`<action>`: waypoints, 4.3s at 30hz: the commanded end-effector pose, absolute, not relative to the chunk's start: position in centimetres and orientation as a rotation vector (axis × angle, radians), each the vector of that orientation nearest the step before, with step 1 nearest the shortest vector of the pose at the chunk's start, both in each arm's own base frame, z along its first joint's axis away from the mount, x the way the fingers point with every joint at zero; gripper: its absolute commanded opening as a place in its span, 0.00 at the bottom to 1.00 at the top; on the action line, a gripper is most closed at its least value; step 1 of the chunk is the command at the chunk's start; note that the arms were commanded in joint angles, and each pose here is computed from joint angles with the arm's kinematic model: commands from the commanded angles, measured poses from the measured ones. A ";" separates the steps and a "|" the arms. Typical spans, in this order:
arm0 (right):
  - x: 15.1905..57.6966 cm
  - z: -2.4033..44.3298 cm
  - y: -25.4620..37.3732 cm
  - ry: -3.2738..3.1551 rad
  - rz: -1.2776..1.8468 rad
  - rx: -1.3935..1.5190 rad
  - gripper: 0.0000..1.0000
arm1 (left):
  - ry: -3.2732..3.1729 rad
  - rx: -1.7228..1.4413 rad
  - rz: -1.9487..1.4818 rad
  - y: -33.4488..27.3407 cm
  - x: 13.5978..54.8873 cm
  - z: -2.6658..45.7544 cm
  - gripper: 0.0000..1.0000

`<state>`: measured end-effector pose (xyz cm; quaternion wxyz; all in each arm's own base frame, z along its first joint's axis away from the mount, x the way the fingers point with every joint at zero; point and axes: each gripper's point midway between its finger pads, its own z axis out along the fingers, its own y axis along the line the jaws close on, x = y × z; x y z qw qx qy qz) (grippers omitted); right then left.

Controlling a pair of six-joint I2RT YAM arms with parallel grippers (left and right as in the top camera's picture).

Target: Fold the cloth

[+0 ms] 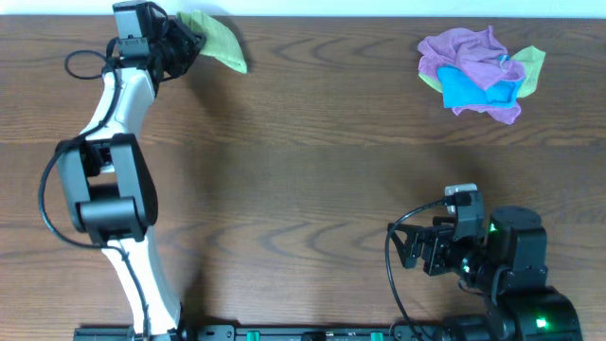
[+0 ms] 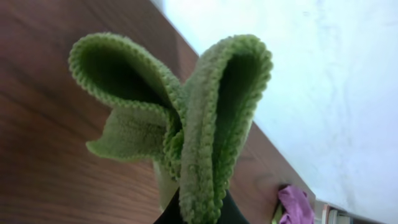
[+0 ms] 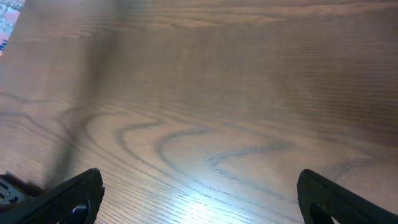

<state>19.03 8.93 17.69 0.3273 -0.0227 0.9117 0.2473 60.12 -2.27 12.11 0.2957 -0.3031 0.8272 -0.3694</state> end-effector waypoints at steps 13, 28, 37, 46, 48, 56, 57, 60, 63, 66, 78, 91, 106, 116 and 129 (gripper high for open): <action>18.9 17.6 8.9 2.389 0.662 -0.042 0.99 | 2.344 -0.894 -0.882 3.1 58.4 4.8 0.06; 18.9 17.6 8.9 2.389 0.662 -0.042 0.99 | 2.369 -0.915 -0.758 6.6 57.4 3.8 0.57; 18.9 17.6 8.9 2.389 0.662 -0.042 0.99 | 2.492 -0.790 -0.695 6.3 54.9 4.5 0.95; 18.9 17.6 8.9 2.389 0.662 -0.042 0.99 | 2.514 -0.669 -0.530 6.9 52.5 10.8 0.96; 18.9 17.6 8.9 2.389 0.662 -0.042 0.99 | 2.528 -0.637 -0.513 6.3 51.4 12.6 0.96; 18.9 17.6 8.9 2.389 0.662 -0.042 0.99 | 2.629 -0.473 -0.385 2.0 46.5 17.9 0.95; 18.9 17.6 8.9 2.389 0.662 -0.042 0.99 | 2.626 -0.451 -0.377 1.4 46.0 18.7 0.95; 18.9 17.6 8.9 2.389 0.662 -0.042 0.99 | 2.603 -0.393 -0.370 -0.3 45.2 20.9 0.95; 18.9 17.6 8.9 2.389 0.662 -0.042 0.99 | 2.568 -0.379 -0.356 -1.0 44.5 22.9 0.95; 18.9 17.6 8.9 2.389 0.662 -0.042 0.99 | 2.516 -0.355 -0.355 -1.3 44.6 24.5 0.95; 18.9 17.6 8.9 2.389 0.662 -0.042 0.99 | 2.671 -0.288 -0.351 -3.6 38.4 24.3 0.95; 18.9 17.6 8.9 2.389 0.662 -0.042 0.99 | 2.488 -0.226 -0.352 -4.7 32.9 21.0 0.95; 18.9 17.6 8.9 2.389 0.662 -0.042 0.99 | 2.178 -0.236 -0.146 -0.9 24.0 17.3 0.95; 18.9 17.6 8.9 2.389 0.662 -0.042 0.99 | 2.138 -0.097 -0.028 -0.1 21.1 13.0 0.95; 18.9 17.6 8.9 2.389 0.662 -0.042 0.99 | 2.185 -0.085 0.009 0.4 19.1 9.5 0.95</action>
